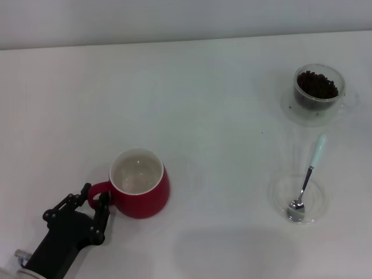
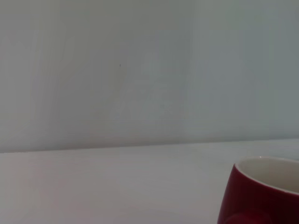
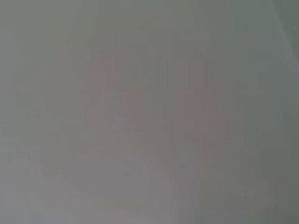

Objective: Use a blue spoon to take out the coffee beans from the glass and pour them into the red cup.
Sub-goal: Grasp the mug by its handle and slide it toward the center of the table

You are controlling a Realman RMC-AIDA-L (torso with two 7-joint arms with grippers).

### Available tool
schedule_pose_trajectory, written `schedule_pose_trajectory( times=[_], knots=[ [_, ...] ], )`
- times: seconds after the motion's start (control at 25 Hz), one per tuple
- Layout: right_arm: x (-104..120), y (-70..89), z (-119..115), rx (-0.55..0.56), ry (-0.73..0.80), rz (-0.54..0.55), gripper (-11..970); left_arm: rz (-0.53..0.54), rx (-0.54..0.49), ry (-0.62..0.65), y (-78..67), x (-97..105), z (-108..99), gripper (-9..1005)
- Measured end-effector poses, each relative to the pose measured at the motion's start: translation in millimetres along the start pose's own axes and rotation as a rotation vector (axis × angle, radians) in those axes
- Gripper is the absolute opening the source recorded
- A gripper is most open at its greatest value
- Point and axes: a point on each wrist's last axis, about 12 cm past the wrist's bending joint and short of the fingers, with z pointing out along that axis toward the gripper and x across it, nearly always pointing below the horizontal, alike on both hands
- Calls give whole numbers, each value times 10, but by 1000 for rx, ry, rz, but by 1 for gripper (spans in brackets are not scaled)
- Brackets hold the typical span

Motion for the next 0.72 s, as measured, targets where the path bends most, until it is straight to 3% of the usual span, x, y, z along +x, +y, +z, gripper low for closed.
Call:
schedule_pose_trajectory(
  times=[0.24, 0.72],
  knots=[
    [21, -25, -42, 8, 6, 3, 857, 16, 11, 6, 18, 4, 5, 226],
    [52, -5, -65, 4, 8, 13, 857, 49, 54, 18, 29, -45, 164, 218]
  ],
)
